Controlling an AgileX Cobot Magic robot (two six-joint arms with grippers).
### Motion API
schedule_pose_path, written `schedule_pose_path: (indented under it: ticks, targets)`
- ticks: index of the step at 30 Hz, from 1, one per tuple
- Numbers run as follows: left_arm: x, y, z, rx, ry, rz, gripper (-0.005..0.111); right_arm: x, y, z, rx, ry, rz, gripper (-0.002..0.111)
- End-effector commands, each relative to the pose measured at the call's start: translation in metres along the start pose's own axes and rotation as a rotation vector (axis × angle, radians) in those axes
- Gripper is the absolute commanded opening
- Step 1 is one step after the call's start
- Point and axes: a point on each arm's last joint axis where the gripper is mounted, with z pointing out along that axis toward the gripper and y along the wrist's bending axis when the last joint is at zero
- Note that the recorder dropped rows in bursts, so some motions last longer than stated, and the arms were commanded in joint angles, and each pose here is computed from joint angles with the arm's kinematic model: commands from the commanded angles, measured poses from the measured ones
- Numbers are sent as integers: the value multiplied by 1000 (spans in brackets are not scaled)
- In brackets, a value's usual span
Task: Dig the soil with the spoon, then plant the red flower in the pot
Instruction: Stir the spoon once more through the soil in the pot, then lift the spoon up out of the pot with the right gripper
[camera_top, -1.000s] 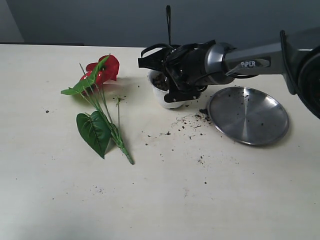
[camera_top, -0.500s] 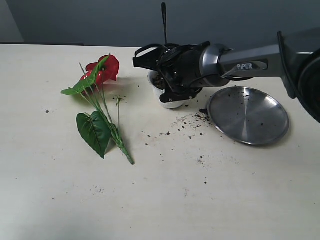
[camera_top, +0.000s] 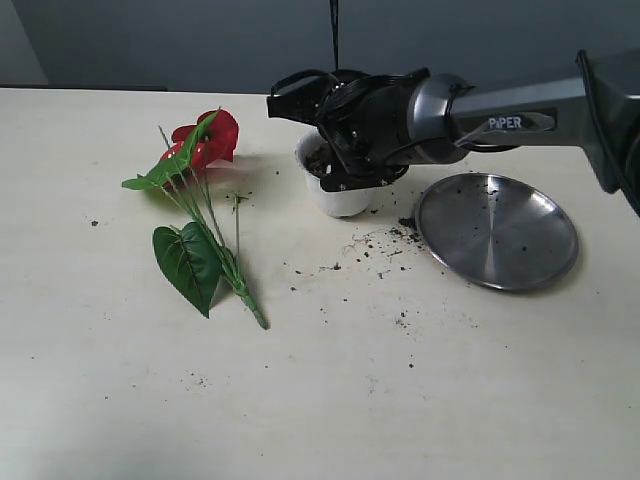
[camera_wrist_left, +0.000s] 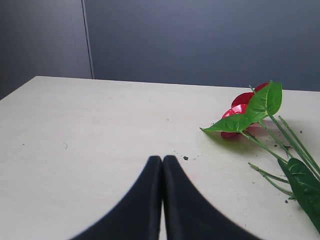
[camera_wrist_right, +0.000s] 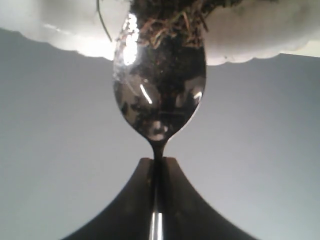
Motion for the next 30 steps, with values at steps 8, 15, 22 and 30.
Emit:
schedule_pose_path:
  ticks: [8, 15, 22, 30]
  targets:
    - [0, 0, 0, 0, -8, -6, 1, 26, 9, -15, -39, 75, 102, -1]
    - [0, 0, 0, 0, -10, -6, 1, 56, 17, -35, -12, 141, 363, -1]
    - [0, 0, 0, 0, -10, -6, 1, 88, 29, -59, 3, 232, 662, -1]
    - [0, 0, 0, 0, -10, -6, 1, 115, 43, -85, 41, 324, 1007, -1]
